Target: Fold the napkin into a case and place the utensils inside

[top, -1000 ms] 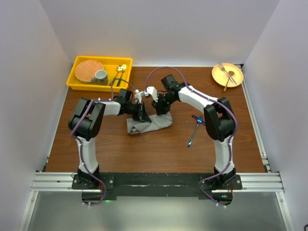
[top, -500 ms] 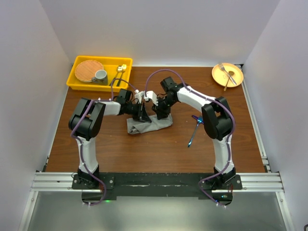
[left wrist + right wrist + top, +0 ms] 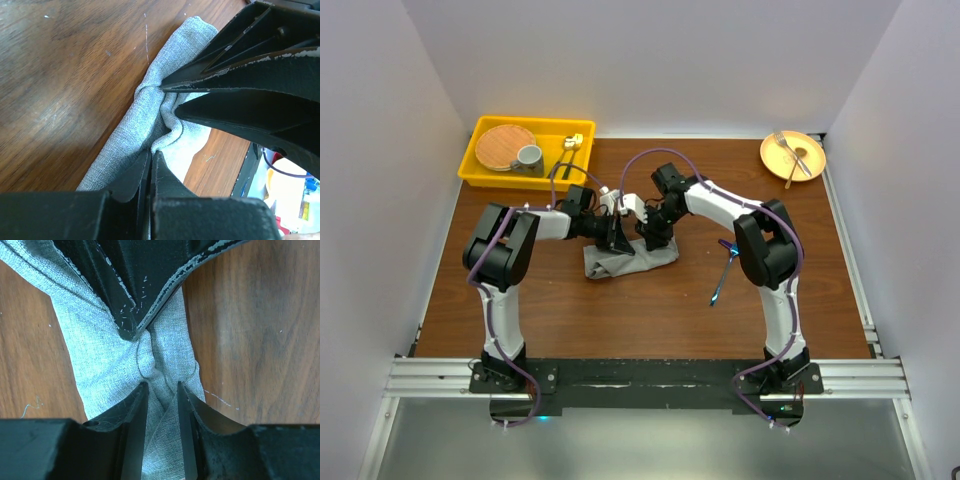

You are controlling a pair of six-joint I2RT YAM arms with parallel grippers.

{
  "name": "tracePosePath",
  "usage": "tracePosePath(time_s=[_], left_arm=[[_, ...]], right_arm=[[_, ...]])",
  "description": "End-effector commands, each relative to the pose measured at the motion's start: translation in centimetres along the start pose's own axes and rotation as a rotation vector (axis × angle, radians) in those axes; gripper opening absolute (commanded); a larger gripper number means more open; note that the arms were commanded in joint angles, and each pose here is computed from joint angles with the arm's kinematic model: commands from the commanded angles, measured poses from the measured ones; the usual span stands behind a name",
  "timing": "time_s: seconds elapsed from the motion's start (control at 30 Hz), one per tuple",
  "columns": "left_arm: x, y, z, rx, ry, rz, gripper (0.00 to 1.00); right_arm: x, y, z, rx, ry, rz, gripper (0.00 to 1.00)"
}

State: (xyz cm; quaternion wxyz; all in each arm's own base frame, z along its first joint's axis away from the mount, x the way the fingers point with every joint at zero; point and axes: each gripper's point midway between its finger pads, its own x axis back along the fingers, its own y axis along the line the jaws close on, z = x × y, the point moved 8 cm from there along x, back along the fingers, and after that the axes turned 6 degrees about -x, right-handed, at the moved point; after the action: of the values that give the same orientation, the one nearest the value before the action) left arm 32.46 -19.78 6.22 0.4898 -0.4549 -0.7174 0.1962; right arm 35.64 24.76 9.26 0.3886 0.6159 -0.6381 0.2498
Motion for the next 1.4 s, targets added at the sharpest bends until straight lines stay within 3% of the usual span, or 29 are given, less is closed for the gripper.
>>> tracePosePath(time_s=[0.0,0.27,0.73,0.9,1.37], left_arm=[[-0.8,2.1,2.0,0.044,0.052,-0.092,0.00],[-0.8,2.1,2.2,0.041,0.056,-0.089,0.00],[-0.8,2.1,2.3,0.041,0.057,-0.083,0.00],[-0.8,2.1,2.3,0.042,0.058,-0.082,0.00],[-0.8,2.1,2.5,0.038,0.057,-0.073,0.00]], right_arm=[[1.6,0.2,-2.5,0.048,-0.052,0.016,0.33],[5.0,0.9,-5.5,0.075,-0.155,0.012,0.33],[2.9,0.8,-3.6,0.256,-0.079,-0.106,0.44],[2.2,0.7,-2.8,0.349,-0.056,-0.138,0.40],[0.6,-1.2,-2.1,0.384,0.008,-0.113,0.32]])
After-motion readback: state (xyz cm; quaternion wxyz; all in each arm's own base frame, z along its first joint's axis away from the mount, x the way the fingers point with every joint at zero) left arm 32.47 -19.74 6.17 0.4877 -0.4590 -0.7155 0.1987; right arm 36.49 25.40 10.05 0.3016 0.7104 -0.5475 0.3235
